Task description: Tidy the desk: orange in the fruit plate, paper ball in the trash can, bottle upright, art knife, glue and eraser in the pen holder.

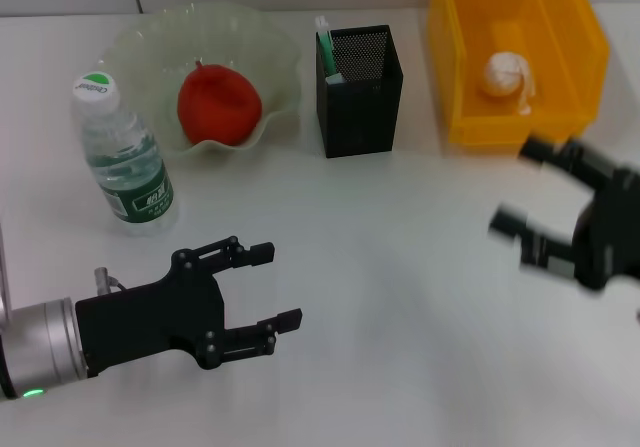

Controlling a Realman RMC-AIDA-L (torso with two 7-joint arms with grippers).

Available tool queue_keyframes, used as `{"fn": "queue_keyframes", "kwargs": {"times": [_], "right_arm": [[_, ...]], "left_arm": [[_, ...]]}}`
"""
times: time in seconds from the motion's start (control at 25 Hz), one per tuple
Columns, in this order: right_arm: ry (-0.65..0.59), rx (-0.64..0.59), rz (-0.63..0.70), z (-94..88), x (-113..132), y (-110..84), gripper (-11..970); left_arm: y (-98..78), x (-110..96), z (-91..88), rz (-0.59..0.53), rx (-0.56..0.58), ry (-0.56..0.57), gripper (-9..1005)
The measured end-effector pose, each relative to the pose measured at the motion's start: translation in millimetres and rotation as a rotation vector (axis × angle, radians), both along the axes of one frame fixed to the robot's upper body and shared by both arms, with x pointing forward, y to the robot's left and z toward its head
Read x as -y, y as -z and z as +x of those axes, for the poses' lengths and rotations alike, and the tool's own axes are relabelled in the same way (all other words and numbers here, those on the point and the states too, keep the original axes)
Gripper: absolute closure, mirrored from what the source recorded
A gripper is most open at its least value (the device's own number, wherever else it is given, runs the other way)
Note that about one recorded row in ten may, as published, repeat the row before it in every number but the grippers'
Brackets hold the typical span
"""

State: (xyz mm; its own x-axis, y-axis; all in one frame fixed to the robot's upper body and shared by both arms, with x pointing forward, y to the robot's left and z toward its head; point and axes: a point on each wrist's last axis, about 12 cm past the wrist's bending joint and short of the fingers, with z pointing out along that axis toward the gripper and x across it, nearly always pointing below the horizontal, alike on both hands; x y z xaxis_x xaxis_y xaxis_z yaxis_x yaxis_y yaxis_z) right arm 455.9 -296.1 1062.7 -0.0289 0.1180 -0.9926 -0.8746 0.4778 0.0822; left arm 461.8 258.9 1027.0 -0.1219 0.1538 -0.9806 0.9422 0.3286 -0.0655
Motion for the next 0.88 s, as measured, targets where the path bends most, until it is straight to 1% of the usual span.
{"fn": "queue_keyframes", "kwargs": {"times": [0.16,0.36,0.48,0.88], "right_arm": [[-0.106,-0.042,-0.093,-26.2,-7,19.3,116],[-0.129,-0.071,-0.112,-30.7,-10,25.2,117],[-0.127,-0.072,-0.112,-30.8,-10,25.3,117],[-0.119,-0.080,-0.126,-23.9,-15,27.1,116]], "left_arm": [[-0.2,0,0.8,0.001,0.001,0.000,217],[-1.3,1,2.8,0.002,0.005,0.006,217],[-1.5,2,3.2,0.002,0.006,0.009,217],[-1.3,3,2.2,-0.007,0.002,0.012,217]]}}
